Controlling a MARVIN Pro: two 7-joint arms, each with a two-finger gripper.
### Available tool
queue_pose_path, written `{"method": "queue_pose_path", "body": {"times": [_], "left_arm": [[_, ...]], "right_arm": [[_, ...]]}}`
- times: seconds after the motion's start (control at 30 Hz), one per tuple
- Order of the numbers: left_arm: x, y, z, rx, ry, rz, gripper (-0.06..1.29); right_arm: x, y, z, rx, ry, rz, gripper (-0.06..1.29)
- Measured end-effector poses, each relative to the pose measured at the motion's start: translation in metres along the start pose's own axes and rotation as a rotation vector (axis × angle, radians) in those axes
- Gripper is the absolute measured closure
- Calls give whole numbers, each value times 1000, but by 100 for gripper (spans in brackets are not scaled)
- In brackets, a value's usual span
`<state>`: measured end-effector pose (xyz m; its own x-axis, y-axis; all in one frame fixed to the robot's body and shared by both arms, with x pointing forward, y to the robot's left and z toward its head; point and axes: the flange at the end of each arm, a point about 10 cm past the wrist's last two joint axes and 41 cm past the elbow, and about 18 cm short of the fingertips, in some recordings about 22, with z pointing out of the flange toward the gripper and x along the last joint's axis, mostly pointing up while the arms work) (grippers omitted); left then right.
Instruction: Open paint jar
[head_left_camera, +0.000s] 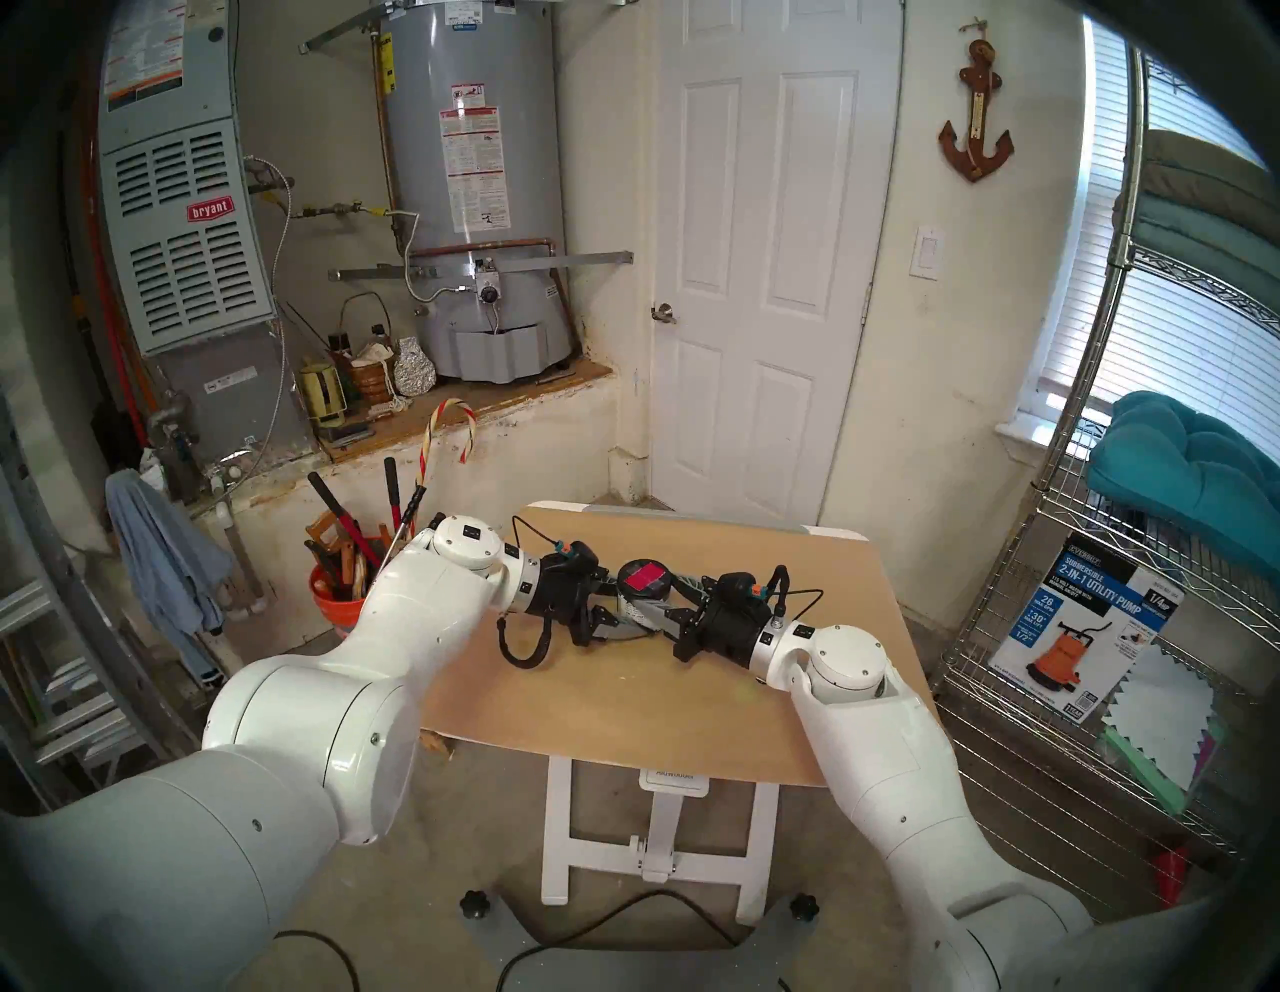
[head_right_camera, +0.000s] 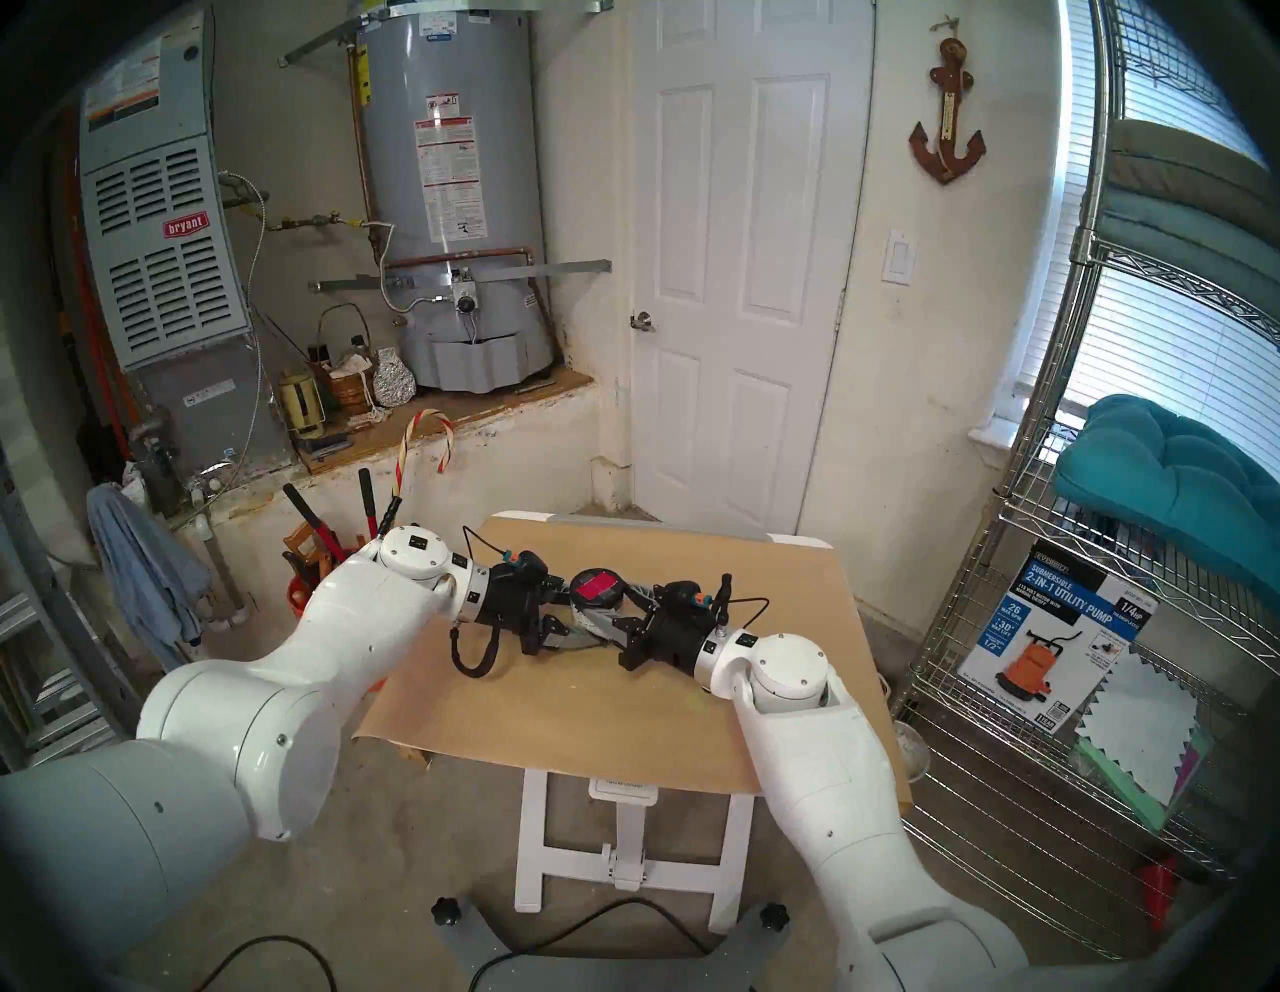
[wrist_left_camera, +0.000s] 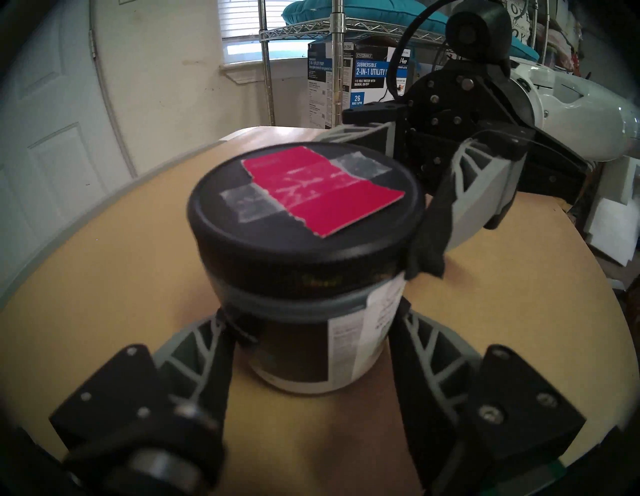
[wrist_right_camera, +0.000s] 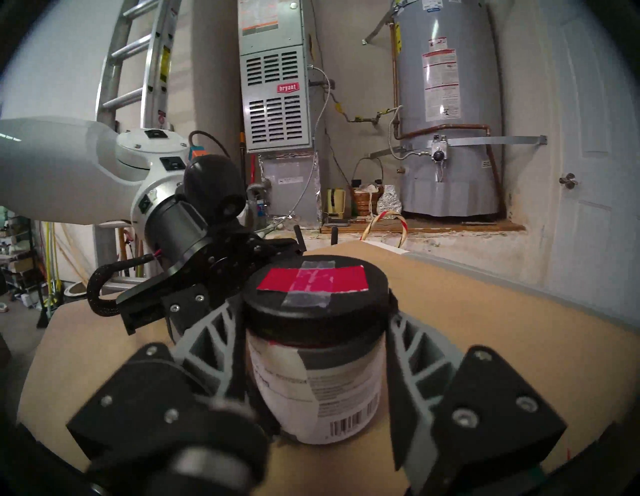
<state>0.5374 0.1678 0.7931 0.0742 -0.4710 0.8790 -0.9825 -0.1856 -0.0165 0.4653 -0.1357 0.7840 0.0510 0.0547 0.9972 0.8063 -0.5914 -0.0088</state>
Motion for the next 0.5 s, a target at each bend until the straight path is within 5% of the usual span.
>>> {"method": "queue_pose_path", "body": {"times": [0.5], "left_arm": [[-1, -2, -2, -18, 14, 25, 49]], "right_arm": [[5, 12, -1, 103, -7, -38, 69]]}}
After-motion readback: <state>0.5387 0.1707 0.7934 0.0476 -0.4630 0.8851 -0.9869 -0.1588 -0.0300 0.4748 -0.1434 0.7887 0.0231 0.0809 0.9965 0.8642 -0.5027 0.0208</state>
